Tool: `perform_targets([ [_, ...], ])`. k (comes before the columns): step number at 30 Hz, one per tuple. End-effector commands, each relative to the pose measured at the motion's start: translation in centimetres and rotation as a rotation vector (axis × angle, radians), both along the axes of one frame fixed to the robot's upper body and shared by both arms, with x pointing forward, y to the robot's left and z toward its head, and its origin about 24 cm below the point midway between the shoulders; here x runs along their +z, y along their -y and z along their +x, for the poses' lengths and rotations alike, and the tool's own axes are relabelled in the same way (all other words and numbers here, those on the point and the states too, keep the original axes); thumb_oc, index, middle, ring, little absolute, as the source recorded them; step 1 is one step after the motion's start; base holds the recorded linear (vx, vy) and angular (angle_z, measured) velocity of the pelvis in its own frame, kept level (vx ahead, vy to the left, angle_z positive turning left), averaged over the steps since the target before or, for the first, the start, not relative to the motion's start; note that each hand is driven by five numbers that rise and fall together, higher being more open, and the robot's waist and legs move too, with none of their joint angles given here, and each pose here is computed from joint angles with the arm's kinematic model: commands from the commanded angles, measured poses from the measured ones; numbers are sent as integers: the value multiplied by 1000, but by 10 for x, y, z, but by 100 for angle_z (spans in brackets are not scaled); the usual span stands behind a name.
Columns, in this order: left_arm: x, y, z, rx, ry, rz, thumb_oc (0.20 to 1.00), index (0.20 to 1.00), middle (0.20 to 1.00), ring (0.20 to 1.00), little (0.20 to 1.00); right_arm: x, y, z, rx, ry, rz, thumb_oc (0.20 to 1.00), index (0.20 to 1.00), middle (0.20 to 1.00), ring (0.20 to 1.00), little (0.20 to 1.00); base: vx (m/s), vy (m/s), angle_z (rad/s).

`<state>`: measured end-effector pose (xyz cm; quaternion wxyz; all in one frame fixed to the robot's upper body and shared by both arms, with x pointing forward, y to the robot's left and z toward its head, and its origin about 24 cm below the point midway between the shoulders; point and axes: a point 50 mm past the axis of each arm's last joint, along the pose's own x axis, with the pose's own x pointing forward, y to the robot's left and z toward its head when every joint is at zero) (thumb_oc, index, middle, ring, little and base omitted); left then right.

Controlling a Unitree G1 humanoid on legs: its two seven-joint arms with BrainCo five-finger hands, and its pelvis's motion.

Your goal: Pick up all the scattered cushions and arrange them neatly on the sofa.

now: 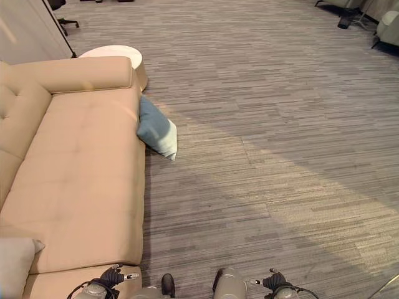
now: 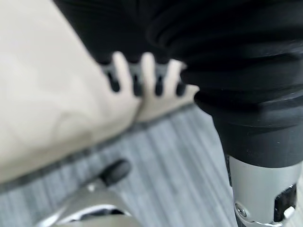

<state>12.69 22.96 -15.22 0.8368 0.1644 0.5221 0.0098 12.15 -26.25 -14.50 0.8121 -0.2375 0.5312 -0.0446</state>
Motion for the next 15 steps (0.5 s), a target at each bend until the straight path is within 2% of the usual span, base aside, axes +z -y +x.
perform_targets([
  [1, 5, 2, 15, 4, 66, 3, 1000, 1000, 1000, 1000, 1000, 7, 11, 10, 35, 30, -51, 1000, 1000, 1000, 1000, 1000, 442, -255, 29],
  [5, 3, 12, 15, -36, 59, -10, 1000, 1000, 1000, 1000, 1000, 7, 13, 5, 63, 17, -65, 1000, 1000, 1000, 1000, 1000, 329, -207, 52],
  [11, 7, 21, 28, -46, 92, -35, 1000, 1000, 1000, 1000, 1000, 7, 19, -1, -3, 24, -67, 1000, 1000, 1000, 1000, 1000, 224, -262, 54],
  [15, 7, 23, 31, -69, 97, -28, 1000, 1000, 1000, 1000, 1000, 5, 22, -9, 12, -7, -91, 1000, 1000, 1000, 1000, 1000, 313, -45, 33],
])
